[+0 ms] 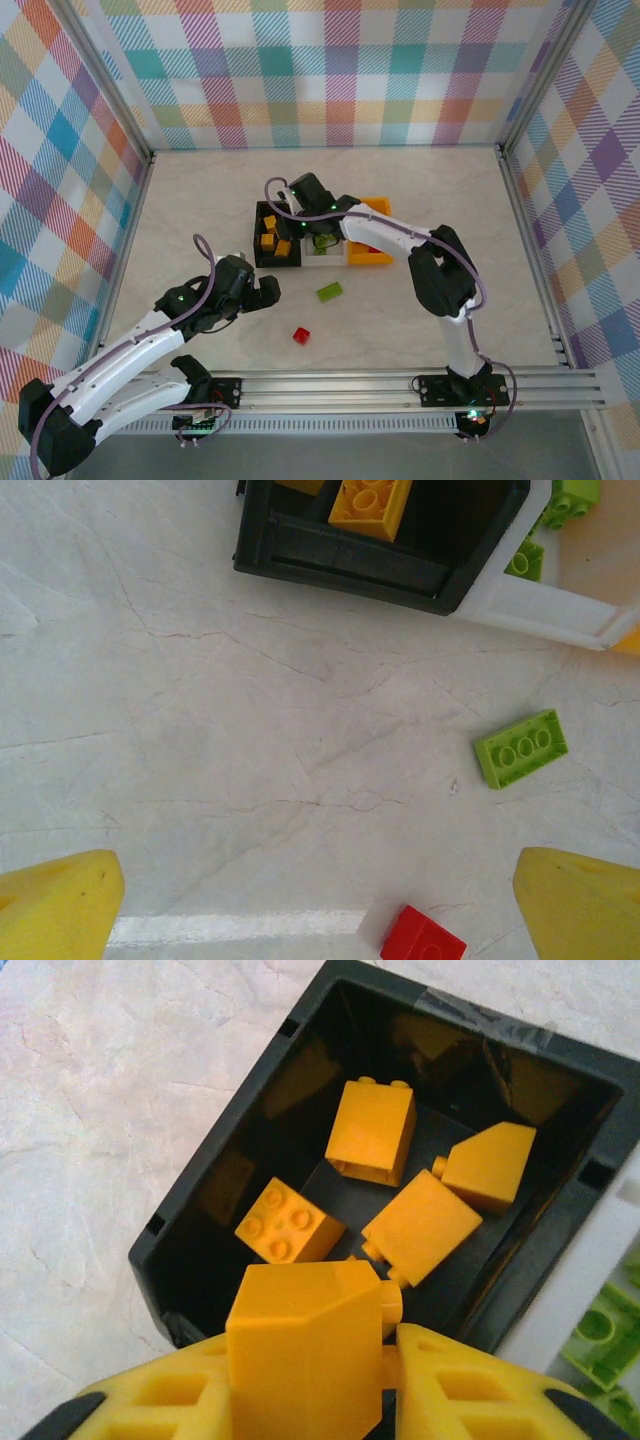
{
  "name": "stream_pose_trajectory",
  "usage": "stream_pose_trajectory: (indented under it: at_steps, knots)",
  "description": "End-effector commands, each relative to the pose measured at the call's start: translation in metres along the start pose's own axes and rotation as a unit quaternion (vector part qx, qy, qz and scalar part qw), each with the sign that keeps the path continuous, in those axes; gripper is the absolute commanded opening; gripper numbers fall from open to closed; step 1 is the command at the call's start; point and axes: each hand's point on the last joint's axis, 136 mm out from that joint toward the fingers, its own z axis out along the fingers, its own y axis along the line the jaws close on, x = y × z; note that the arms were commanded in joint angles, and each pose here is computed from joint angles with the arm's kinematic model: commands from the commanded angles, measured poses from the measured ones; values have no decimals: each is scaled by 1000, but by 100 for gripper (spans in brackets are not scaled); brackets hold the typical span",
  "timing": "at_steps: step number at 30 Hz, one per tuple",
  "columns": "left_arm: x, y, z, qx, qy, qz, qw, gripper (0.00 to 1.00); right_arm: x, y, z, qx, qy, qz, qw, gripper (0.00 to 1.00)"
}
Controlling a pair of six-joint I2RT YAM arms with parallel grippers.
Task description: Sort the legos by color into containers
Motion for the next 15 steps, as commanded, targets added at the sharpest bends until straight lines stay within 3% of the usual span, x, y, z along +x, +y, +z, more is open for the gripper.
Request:
stream_pose_trajectory:
  at_steps: [1,4,11,15]
  knots:
    - [6,5,3,-4,15,-2,1000,100,-17,11,-8,-23,-9,-10,1000,49]
    - [6,2,3,-1,16,1,1000,100,-23,12,-14,-24,-19,-8,999,61]
    - [3,-8,5,9,23,12,1000,100,-22,9,-38,-11,-41,2,999,67]
    - [1,-21,14,19,37,24,999,100,-5,-2,-60,12,-52,22,998,70]
